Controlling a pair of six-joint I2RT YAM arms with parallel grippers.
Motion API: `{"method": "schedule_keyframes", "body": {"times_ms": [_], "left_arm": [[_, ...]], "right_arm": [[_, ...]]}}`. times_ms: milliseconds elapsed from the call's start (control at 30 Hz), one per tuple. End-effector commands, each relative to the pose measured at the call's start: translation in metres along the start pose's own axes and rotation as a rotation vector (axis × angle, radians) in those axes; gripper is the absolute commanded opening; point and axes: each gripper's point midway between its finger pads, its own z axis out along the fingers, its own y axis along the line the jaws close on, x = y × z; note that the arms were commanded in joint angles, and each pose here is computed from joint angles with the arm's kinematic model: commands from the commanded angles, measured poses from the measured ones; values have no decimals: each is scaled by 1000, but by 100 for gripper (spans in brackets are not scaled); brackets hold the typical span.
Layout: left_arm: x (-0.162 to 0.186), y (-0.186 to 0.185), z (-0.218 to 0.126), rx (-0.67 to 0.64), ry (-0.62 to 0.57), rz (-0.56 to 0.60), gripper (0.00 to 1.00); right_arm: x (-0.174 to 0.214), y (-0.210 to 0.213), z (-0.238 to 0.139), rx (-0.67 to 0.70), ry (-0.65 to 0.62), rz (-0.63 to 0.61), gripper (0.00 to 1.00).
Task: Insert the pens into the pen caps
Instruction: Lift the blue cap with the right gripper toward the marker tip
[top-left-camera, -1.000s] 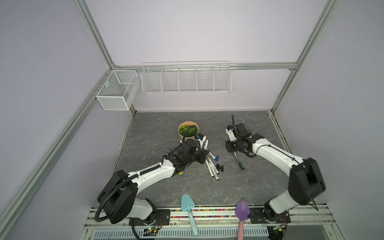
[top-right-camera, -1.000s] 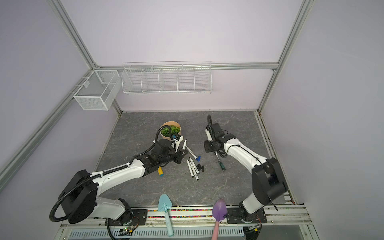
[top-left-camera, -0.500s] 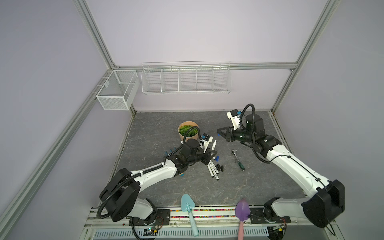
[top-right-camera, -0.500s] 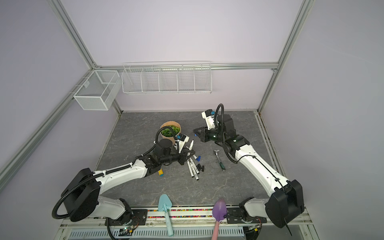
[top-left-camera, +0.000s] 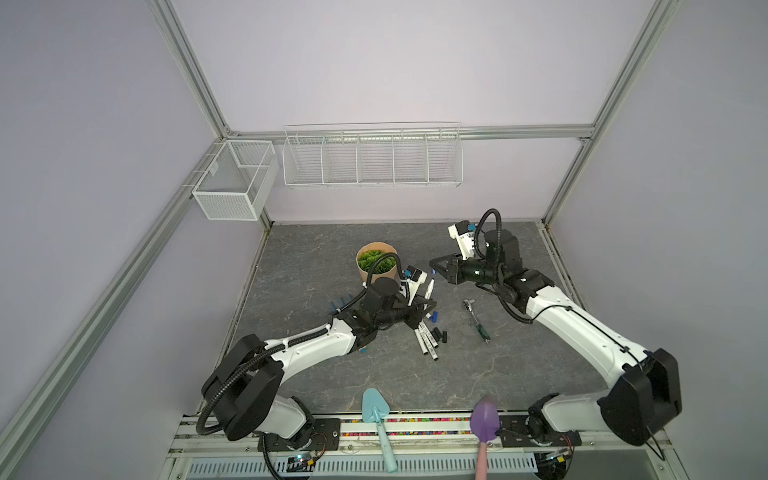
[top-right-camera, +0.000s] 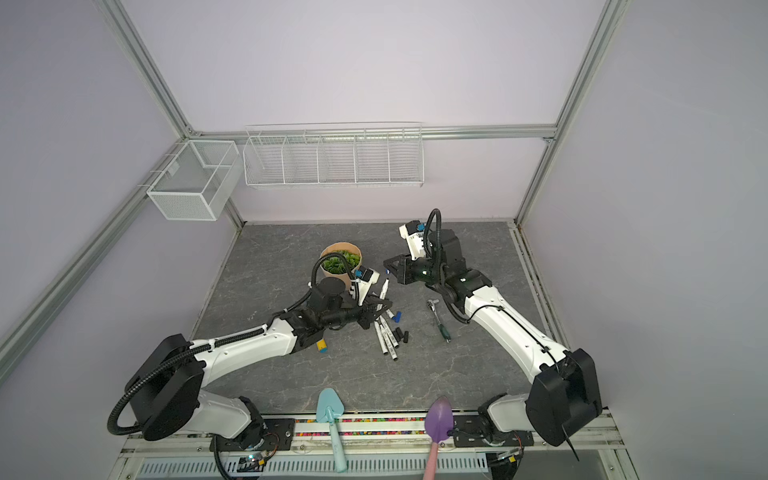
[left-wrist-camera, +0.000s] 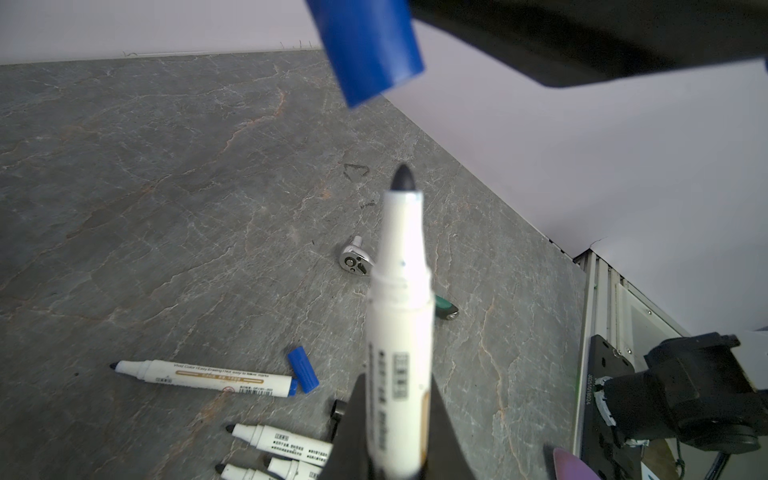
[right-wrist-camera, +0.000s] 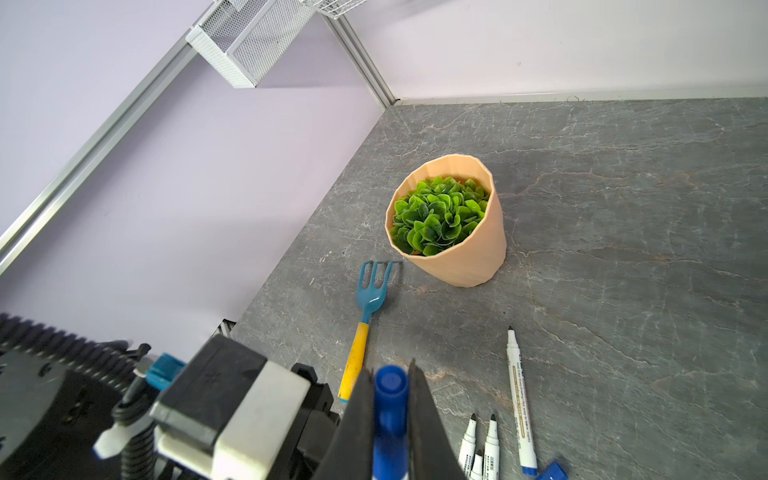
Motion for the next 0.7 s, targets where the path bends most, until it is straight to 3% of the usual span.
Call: {"method": "schedule_keyframes", "body": {"times_ms": [0,667], "left_arm": [[-15,-8,1,24,-41,6,0],[-28,-4,10,6,-88,-13,0]], "right_arm": [[12,-4,5,4,26,5,7],[24,4,0,-40,59,9,7]]}}
